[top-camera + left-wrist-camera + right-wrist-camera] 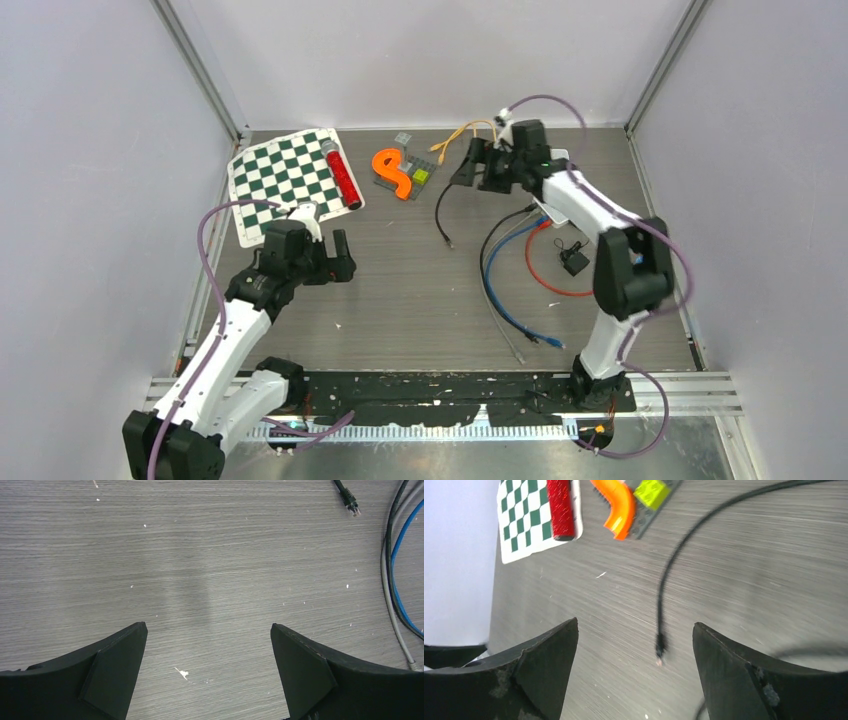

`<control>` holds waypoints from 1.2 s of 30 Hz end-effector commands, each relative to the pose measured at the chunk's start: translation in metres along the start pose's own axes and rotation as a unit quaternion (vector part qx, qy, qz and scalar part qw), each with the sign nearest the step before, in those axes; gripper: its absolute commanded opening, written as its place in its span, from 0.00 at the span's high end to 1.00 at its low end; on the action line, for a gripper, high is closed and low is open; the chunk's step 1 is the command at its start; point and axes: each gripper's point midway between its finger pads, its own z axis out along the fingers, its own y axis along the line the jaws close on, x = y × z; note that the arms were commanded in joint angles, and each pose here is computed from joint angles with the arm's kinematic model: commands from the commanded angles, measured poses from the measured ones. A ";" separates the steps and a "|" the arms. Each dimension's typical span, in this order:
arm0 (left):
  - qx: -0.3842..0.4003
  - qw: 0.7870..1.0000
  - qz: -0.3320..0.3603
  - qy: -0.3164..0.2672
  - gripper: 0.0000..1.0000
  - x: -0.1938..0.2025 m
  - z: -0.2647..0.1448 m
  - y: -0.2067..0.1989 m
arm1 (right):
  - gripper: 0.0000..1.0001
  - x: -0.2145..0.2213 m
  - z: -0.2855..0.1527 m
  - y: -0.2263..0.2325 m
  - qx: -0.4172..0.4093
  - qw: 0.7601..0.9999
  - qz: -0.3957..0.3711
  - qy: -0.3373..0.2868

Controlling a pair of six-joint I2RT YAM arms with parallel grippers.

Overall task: Pull the plug from the switch port
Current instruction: Move the switch port to the center of the board.

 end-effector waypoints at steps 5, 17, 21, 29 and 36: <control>0.038 0.999 0.005 -0.031 0.01 -0.019 -0.002 -0.016 | 0.09 0.048 -0.092 -0.112 0.237 0.968 0.060 -0.059; 0.055 0.998 0.004 -0.023 0.01 -0.022 0.001 -0.025 | 0.14 0.098 -0.092 -0.131 0.285 0.957 0.052 0.002; 0.052 0.998 0.004 -0.022 0.01 -0.020 0.002 -0.023 | 0.13 0.103 -0.083 -0.132 0.305 0.951 0.034 0.025; 0.050 0.999 0.004 -0.017 0.01 -0.018 0.002 -0.022 | 0.15 0.117 -0.056 -0.112 0.307 0.950 -0.008 0.054; 0.049 0.999 0.011 -0.016 0.01 -0.018 0.001 -0.022 | 0.47 0.145 -0.044 -0.100 0.279 0.953 -0.047 0.106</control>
